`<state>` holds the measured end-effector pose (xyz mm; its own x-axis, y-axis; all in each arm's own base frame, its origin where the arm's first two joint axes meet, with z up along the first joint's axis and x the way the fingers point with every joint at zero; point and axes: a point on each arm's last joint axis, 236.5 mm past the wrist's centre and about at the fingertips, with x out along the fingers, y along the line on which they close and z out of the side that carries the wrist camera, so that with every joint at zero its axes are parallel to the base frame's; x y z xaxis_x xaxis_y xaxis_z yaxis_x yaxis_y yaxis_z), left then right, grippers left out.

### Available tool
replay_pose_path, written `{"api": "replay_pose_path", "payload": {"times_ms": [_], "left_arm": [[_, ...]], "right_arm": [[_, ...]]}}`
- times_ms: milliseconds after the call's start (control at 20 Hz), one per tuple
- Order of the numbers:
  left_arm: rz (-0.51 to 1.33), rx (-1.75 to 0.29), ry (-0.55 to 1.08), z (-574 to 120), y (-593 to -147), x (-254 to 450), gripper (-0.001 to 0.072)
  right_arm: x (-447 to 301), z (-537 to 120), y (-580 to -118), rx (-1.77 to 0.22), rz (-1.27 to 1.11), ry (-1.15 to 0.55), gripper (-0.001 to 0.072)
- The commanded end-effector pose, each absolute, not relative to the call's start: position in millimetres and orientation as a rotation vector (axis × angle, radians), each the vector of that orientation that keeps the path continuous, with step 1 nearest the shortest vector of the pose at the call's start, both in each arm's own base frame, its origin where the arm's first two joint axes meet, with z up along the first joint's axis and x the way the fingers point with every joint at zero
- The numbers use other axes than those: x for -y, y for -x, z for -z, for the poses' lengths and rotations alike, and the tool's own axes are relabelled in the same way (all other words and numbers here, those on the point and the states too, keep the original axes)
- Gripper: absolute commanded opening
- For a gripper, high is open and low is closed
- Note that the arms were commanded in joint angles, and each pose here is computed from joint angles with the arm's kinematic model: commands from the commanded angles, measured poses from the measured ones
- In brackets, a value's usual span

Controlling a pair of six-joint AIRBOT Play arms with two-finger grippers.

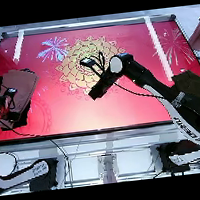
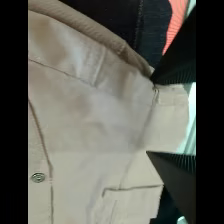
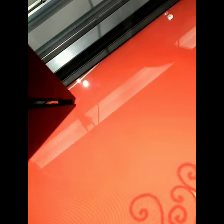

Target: Fold the clothes and pants, and hang the long-sleeved shirts on hangers.

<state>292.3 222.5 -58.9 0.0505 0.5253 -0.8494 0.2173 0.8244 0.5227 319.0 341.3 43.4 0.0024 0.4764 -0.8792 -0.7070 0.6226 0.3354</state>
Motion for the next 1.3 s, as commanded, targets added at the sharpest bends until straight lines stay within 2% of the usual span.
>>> {"api": "replay_pose_path", "payload": {"times_ms": [0, 50, 100, 150, 200, 550, 650, 800, 900, 1050, 1150, 1250], "left_arm": [[-0.256, -1.515, -0.614, 59, -296, -222, 0.0278], [-0.257, -1.517, -0.613, 59, -295, -222, 0.0210], [-0.257, -1.517, -0.613, 59, -295, -222, 0.0177], [-0.259, -1.517, -0.611, 59, -295, -222, 0.0099], [-0.259, -1.517, -0.611, 59, -295, -222, 0.0060], [-0.298, -1.422, -0.598, 37, -313, -214, 0.0037], [-0.324, -1.284, -0.631, -19, -341, -200, 0.0036], [-0.310, -0.904, -0.593, -157, -398, -148, 0.0036], [-0.171, -0.707, -0.513, -236, -416, -87, 0.0036], [0.062, -0.552, -0.479, -312, -411, 5, 0.0036], [0.168, -0.519, -0.498, -333, -400, 52, 0.0035], [0.292, -0.559, -0.533, -323, -387, 98, 0.0035]], "right_arm": [[-342, -43, -318, -1.263, -0.941, 0.225, 0.0007], [-342, -43, -318, -1.263, -0.941, 0.225, 0.0008], [-342, -43, -318, -1.262, -0.941, 0.225, 0.0008], [-342, -43, -319, -1.262, -0.941, 0.225, 0.0008], [-342, -43, -318, -1.262, -0.941, 0.225, 0.0008], [-346, -46, -326, -1.224, -0.935, 0.214, 0.0008], [-349, -51, -332, -1.195, -0.932, 0.210, 0.0007], [-347, -65, -335, -1.157, -0.958, 0.264, 0.0009], [-334, -81, -346, -1.111, -0.937, 0.352, 0.0008], [-290, -124, -373, -1.030, -0.820, 0.420, 0.0008], [-250, -160, -382, -0.981, -0.743, 0.405, 0.0008], [-211, -195, -382, -0.926, -0.683, 0.383, 0.0008]]}}
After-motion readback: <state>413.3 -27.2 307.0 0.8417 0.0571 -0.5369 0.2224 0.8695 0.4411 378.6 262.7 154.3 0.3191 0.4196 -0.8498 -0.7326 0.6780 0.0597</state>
